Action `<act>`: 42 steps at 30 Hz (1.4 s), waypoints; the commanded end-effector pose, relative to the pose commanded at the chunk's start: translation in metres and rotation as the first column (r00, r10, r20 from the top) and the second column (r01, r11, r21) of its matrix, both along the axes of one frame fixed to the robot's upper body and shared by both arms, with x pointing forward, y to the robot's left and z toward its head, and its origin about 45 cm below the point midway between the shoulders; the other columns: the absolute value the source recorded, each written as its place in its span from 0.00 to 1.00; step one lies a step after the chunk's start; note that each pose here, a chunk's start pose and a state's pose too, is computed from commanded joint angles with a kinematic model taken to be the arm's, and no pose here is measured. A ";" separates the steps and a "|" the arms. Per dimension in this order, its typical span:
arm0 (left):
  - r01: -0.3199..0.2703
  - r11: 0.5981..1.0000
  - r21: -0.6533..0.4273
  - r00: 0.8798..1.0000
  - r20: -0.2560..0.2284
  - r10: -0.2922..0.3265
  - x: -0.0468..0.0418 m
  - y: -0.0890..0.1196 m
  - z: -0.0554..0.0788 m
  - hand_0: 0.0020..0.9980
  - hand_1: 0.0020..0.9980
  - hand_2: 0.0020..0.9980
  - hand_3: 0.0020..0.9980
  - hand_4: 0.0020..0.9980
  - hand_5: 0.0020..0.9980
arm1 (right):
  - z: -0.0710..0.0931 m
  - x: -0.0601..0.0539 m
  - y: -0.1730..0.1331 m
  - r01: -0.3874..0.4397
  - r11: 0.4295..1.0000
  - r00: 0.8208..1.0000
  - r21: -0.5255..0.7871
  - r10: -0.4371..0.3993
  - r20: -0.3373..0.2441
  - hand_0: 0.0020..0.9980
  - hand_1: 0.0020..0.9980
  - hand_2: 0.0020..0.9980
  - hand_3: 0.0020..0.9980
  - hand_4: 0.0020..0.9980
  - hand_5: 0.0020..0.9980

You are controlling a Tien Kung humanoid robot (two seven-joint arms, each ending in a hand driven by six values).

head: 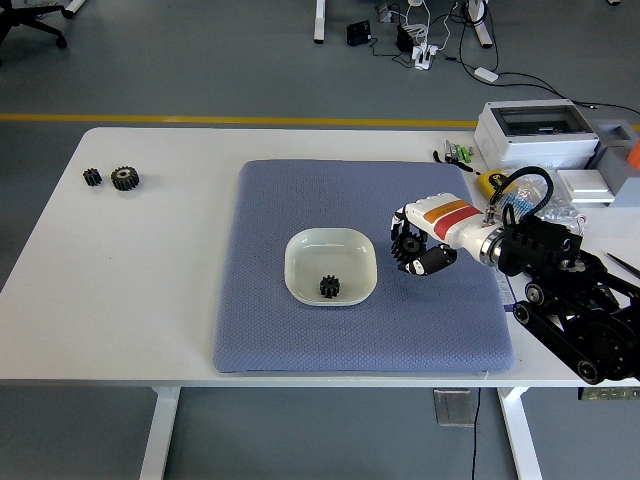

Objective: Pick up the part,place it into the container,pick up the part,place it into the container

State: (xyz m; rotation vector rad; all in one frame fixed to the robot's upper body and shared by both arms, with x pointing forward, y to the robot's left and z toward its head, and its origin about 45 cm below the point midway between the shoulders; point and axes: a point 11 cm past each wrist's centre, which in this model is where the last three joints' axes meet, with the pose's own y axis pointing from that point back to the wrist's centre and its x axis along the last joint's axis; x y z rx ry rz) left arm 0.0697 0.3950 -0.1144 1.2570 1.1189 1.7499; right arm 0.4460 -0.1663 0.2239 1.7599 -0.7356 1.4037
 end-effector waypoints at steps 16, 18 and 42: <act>0.002 1.000 0.002 1.000 0.002 -0.002 0.0026 0.000 0.000 0.71 0.72 0.76 0.60 0.68 0.54 | 0.007 -0.007 0.094 -0.173 0.981 0.985 -0.087 0.174 0.002 0.31 0.41 0.46 0.51 0.75 0.00; 0.003 1.000 0.002 1.000 0.004 -0.003 0.0035 0.000 0.001 0.71 0.72 0.76 0.60 0.68 0.54 | 0.002 -0.006 0.097 -0.169 0.979 0.986 -0.112 0.168 -0.018 0.31 0.41 0.46 0.51 0.75 0.00; 0.012 1.000 0.006 1.000 0.006 -0.012 0.0063 0.000 0.001 0.71 0.72 0.76 0.60 0.68 0.54 | -0.004 0.004 0.090 -0.126 0.978 0.992 -0.165 0.123 -0.025 0.59 0.70 0.88 0.83 0.99 0.19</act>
